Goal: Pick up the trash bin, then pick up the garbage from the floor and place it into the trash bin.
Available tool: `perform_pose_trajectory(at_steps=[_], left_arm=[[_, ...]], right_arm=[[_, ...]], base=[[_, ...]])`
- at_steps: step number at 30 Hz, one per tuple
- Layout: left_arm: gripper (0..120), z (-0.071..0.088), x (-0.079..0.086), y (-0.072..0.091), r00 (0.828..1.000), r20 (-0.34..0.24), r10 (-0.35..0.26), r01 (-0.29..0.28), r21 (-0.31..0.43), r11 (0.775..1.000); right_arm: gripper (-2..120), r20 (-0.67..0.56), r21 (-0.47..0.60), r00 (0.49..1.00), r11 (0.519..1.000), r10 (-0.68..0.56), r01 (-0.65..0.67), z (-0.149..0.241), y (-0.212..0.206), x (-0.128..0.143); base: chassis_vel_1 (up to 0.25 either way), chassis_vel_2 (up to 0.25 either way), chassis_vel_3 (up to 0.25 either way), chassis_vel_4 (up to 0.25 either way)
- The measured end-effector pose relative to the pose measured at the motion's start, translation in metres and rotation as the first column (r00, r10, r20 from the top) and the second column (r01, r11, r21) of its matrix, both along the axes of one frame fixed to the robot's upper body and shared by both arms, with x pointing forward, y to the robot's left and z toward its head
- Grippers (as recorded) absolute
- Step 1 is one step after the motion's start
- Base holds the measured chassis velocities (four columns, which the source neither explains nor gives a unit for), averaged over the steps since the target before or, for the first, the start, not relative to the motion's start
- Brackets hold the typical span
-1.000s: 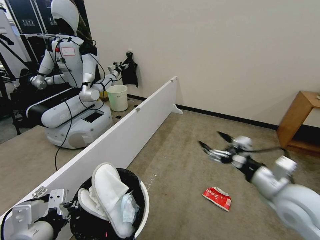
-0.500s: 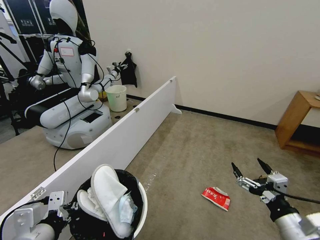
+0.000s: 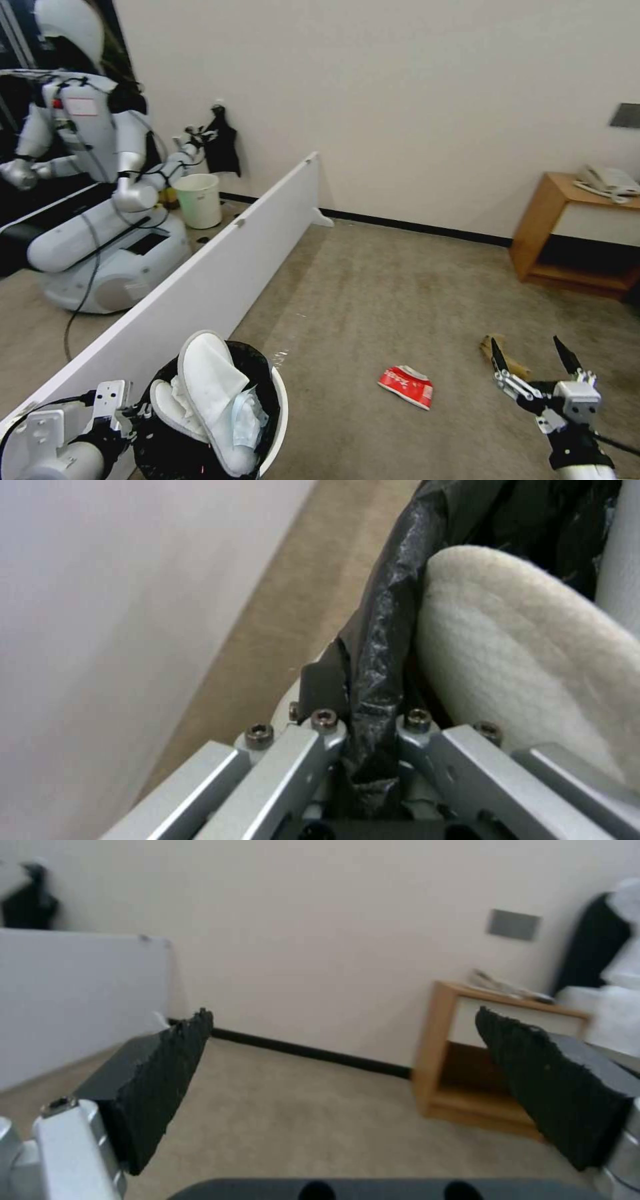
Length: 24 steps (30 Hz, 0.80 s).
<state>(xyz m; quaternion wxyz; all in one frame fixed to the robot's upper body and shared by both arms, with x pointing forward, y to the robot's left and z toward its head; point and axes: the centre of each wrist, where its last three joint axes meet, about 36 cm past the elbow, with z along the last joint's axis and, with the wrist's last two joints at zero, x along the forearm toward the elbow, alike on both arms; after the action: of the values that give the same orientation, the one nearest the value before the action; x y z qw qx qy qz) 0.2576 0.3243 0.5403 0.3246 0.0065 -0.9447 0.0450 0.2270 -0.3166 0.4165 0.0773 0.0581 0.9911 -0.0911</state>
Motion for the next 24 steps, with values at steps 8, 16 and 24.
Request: perform_pose_trajectory(at_steps=[8,16,24], left_arm=[[2,0.0,-0.003,-0.006,1.0,0.01,0.003,-0.003,-0.027,1.0],[2,-0.008,-0.013,-0.011,0.998,0.014,0.064,-0.064,-0.024,0.998],[2,-0.012,-0.02,-0.019,0.995,0.023,0.098,-0.097,-0.019,0.995]], right_arm=[[100,-0.004,0.006,0.999,0.999,0.041,-0.041,0.0,0.001,-0.011],[100,-0.003,0.014,0.995,0.995,0.097,-0.097,0.0,-0.003,-0.01],[100,-0.008,-0.007,0.99,0.99,0.142,-0.142,-0.007,-0.002,-0.009]], base=[[-0.12,-0.119,-0.121,-0.124],[-0.129,-0.123,-0.119,-0.129],[-0.081,-0.071,-0.082,-0.086]])
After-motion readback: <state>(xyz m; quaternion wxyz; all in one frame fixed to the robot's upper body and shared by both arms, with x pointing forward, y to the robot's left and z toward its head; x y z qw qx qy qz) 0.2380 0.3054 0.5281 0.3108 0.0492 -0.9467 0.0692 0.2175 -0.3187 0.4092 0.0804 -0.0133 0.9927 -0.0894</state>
